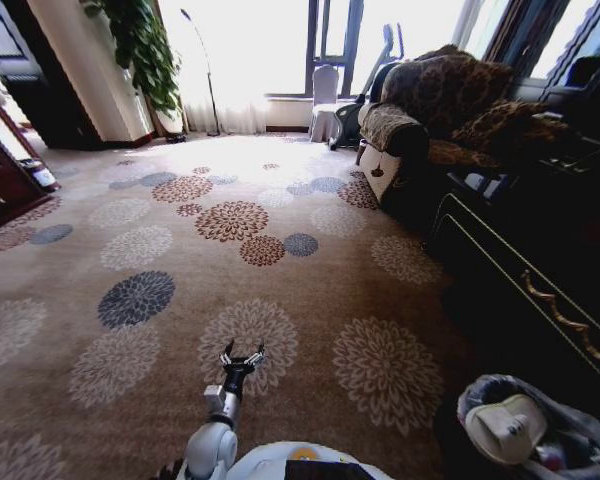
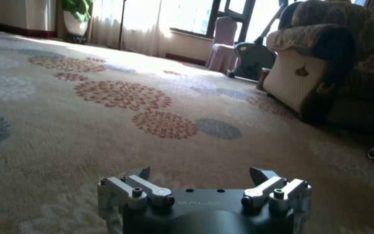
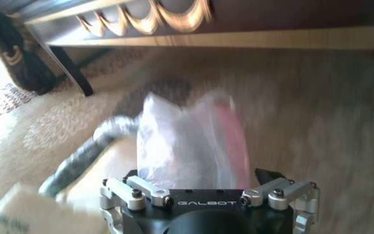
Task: Pick up the trash from the ground and place it into the trash bin.
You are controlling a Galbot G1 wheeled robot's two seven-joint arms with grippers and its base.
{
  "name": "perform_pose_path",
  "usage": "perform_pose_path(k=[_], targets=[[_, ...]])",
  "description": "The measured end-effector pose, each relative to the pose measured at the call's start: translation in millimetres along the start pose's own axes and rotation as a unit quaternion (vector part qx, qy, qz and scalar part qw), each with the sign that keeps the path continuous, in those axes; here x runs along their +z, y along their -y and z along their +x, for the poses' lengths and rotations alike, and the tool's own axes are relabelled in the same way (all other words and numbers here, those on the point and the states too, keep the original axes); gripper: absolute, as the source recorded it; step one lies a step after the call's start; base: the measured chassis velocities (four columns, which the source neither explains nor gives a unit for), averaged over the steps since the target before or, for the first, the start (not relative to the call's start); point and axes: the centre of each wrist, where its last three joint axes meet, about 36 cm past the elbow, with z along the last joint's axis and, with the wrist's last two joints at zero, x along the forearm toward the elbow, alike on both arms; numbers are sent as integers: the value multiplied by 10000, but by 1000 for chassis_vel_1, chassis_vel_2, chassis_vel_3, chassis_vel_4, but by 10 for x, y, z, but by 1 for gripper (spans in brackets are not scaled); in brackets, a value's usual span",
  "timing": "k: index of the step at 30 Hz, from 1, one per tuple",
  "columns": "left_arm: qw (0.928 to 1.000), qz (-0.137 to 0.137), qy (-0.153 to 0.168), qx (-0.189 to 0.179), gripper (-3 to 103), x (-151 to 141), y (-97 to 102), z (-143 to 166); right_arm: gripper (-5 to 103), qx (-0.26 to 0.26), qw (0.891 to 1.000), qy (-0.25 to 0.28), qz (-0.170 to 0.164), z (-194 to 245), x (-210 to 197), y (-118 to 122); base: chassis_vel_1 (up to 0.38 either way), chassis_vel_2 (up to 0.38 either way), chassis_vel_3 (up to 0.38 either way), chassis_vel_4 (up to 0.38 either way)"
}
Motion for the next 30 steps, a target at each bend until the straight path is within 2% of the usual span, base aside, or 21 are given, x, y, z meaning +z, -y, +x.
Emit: perform_pose_path(k=[1,2,5,7,8,11,12,14,16,17,19,23,24,25,27,30], targets=[[10000,-10,-3,-8,100,2,-11,6,100,-55,9997,-63,-237,-9,80,-28,0,0,0,0],[10000,-21,-6,-19,100,4,-24,10,100,-83,9995,-61,-299,-7,101,-48,0,0,0,0],[10000,-41,1,-49,100,7,-57,12,100,-99,9998,120,-146,-12,90,-85,0,0,0,0],[10000,-42,3,-62,100,14,-68,10,100,-60,9983,496,294,-37,12,-95,0,0,0,0],[10000,-42,3,-62,100,14,-68,10,100,-60,9983,496,294,-37,12,-95,0,0,0,0],[10000,-22,9,-54,100,16,-50,6,100,-172,9883,1222,894,-96,-84,-196,0,0,0,0],[10000,-22,9,-54,100,16,-50,6,100,-172,9883,1222,894,-96,-84,-196,0,0,0,0],[10000,-15,3,-50,100,25,-44,6,100,-374,9731,1844,1326,-139,-124,-331,0,0,0,0],[10000,-20,-6,-54,100,39,-49,5,103,-562,9625,2170,1529,-174,-113,-434,0,0,0,0],[10000,-20,-6,-54,100,39,-49,5,103,-562,9625,2170,1529,-174,-113,-434,0,0,0,0],[10000,-24,-4,-59,100,45,-54,4,95,-699,9569,2351,1558,-207,-126,-507,0,0,0,0],[10000,-28,-1,-73,100,47,-65,6,88,-731,9553,2388,1585,-212,-142,-520,0,0,0,0],[10000,-33,-4,-78,100,49,-71,7,81,-729,9553,2386,1587,-210,-142,-518,0,0,0,0],[10000,-36,-6,-79,100,50,-75,8,87,-712,9553,2387,1594,-209,-147,-506,0,0,0,0],[10000,-38,-4,-80,100,50,-77,7,86,-664,9553,2393,1603,-214,-163,-470,0,0,0,0],[10000,-35,6,-80,100,46,-76,-2,77,-543,9555,2356,1687,-181,-235,-394,0,0,0,0]])
